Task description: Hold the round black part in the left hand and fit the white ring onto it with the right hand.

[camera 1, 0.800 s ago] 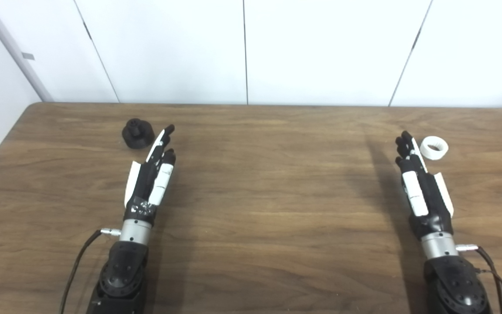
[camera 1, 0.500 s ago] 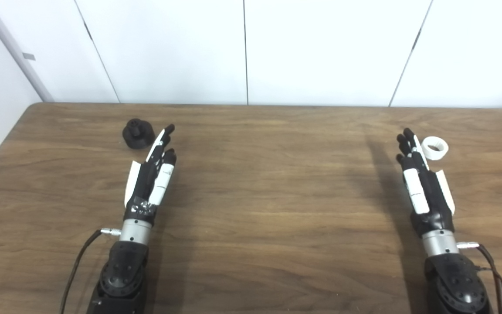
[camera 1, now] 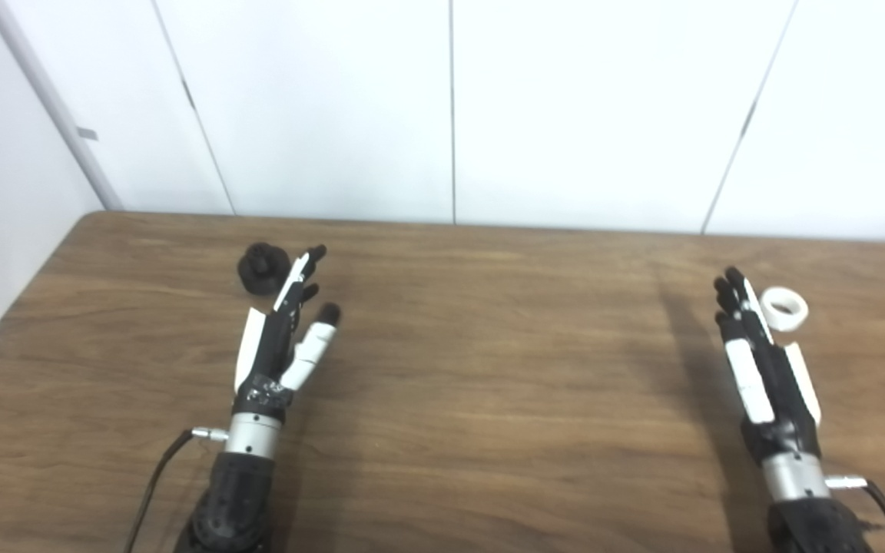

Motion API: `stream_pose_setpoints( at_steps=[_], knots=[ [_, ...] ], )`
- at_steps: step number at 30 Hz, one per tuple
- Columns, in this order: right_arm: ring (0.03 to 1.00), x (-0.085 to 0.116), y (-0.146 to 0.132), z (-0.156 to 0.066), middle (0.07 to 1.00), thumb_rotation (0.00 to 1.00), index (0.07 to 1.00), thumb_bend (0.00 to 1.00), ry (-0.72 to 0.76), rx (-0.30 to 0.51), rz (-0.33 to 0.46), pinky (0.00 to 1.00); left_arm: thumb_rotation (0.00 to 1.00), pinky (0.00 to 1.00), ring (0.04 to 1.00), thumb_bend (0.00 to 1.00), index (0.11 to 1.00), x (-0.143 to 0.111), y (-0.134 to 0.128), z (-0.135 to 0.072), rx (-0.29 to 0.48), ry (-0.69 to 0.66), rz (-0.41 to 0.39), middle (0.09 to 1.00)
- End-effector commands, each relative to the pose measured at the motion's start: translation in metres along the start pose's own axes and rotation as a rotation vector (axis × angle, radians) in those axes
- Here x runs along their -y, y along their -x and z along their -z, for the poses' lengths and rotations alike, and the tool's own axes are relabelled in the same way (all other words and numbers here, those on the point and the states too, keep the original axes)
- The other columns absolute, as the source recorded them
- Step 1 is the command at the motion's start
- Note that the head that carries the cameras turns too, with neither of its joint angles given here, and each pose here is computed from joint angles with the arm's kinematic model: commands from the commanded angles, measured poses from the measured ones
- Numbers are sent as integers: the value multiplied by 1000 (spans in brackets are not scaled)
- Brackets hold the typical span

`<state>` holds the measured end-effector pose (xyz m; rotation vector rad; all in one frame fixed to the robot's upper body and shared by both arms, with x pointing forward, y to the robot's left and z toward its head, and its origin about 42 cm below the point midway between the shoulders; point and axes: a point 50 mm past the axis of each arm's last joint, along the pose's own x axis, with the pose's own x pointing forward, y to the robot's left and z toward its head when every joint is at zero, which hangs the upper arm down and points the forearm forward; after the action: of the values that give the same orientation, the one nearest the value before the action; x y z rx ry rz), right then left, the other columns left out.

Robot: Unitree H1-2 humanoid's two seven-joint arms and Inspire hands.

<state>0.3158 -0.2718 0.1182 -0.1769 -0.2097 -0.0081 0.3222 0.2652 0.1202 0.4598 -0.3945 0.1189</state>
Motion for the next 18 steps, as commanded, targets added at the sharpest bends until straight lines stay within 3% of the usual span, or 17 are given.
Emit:
stream_pose_setpoints(
  at_steps=[1, 6, 11, 14, 18],
  knots=[
    [996, 1, 21, 28, 975, 918, 984, 475, -9, -80, 2, 980, 384, 880, 927, 844, 915, -1, 25, 26, -30, -118, 18, 945],
    [1000, 1, 21, 34, 980, 940, 996, 469, 0, -87, -15, 990, 252, 803, 877, 878, 849, -5, 19, 28, 57, -268, -36, 903],
    [988, 1, 21, 39, 974, 897, 987, 444, -8, -72, -16, 948, 188, 742, 855, 914, 799, -5, 15, 32, 145, -359, -108, 873],
    [989, 2, 21, 44, 975, 907, 984, 449, -2, -71, -20, 954, 208, 854, 876, 920, 797, -8, 9, 37, 201, -430, -140, 863],
    [990, 2, 20, 47, 974, 923, 978, 461, 7, -72, -22, 954, 229, 876, 904, 904, 831, -17, -1, 42, 241, -550, -166, 890]
  ],
)
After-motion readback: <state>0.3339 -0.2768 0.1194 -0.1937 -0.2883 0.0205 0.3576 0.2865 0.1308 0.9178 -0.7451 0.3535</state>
